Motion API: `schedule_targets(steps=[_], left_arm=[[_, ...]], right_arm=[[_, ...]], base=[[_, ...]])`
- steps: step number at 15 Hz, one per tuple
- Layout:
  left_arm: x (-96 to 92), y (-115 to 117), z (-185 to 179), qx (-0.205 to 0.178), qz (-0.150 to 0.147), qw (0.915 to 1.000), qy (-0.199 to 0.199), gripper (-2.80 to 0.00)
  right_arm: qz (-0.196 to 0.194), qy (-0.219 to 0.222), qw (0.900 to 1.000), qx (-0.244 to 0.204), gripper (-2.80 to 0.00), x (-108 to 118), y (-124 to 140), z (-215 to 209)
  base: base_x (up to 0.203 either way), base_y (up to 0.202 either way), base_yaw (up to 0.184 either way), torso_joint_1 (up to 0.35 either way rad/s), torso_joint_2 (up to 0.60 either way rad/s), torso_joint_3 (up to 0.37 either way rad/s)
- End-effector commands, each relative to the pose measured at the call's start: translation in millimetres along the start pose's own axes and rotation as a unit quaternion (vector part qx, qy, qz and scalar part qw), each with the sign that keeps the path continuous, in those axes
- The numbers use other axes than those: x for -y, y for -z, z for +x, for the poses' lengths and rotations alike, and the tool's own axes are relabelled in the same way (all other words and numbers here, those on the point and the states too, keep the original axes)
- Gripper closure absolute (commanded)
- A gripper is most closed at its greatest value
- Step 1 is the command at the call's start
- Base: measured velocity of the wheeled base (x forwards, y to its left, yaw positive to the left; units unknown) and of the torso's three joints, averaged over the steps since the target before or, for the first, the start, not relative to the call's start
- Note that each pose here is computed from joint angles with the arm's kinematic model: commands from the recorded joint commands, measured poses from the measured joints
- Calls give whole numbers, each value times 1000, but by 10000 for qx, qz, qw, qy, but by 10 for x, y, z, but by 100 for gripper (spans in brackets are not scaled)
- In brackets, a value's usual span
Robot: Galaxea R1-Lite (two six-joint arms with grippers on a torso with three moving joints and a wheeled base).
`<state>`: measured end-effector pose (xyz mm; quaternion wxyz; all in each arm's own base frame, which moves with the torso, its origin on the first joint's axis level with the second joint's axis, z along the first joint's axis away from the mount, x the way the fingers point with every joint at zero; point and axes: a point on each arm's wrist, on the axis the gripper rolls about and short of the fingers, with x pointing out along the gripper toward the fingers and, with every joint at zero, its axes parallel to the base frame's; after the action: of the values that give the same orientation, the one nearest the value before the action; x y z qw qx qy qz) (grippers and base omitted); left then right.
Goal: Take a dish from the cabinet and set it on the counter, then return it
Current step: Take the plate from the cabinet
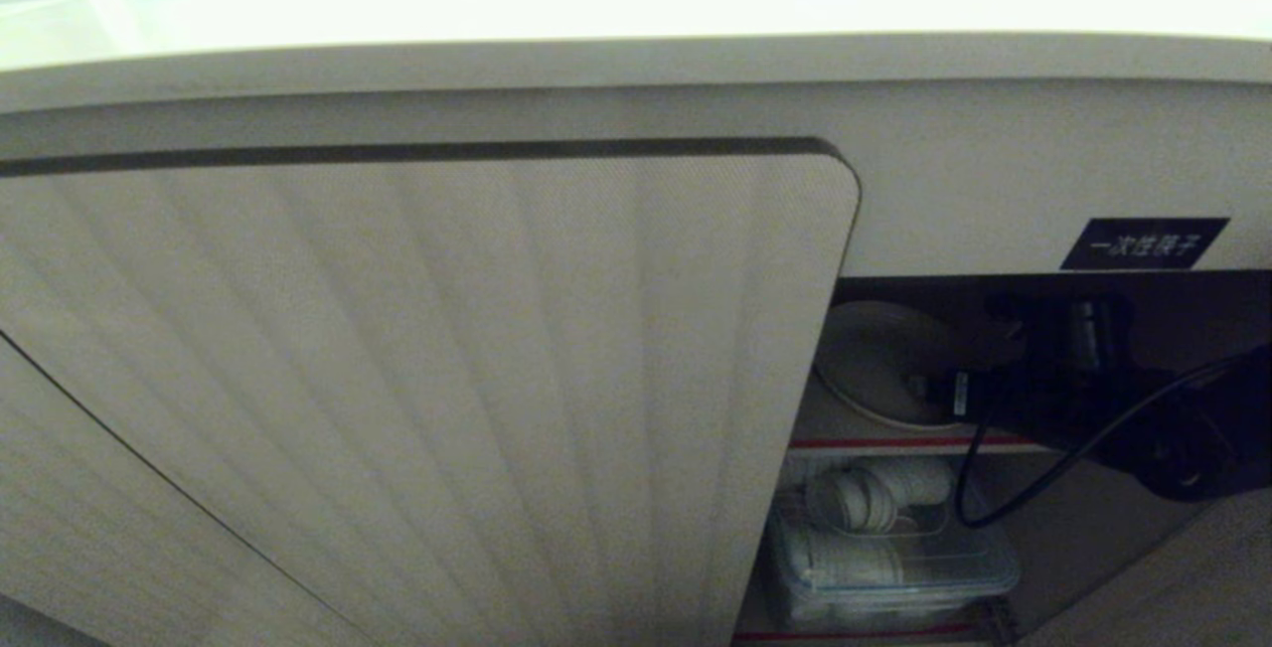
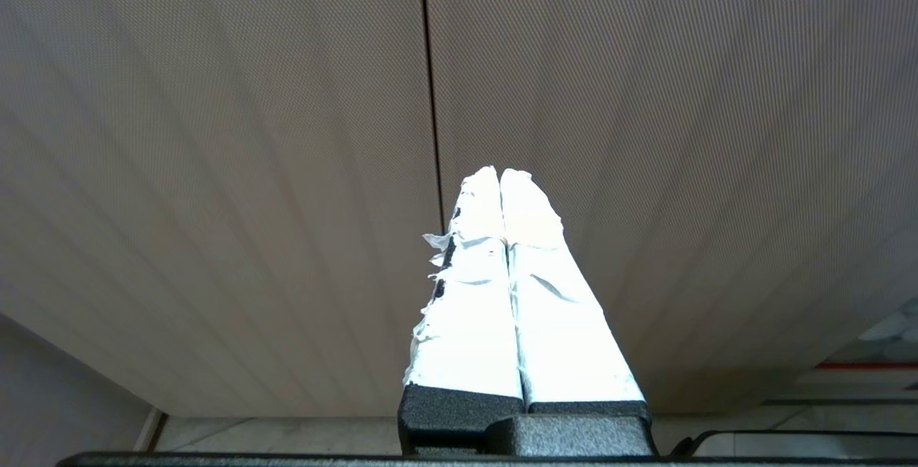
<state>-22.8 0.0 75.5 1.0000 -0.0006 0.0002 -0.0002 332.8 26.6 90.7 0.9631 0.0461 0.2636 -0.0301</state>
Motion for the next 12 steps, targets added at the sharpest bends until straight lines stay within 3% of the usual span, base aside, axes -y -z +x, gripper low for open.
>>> schedule_targets(steps=[1, 12], left_arm=[[0, 0, 0, 2, -1, 10000, -2, 0], [0, 0, 0, 2, -1, 10000, -2, 0]], right_arm=[[8, -6, 10000, 49, -280, 0, -17, -34], [-7, 4, 10000, -19, -280, 15, 24, -114]], base=[[0, 0, 0, 0, 0, 0], [0, 0, 0, 0, 0, 0]])
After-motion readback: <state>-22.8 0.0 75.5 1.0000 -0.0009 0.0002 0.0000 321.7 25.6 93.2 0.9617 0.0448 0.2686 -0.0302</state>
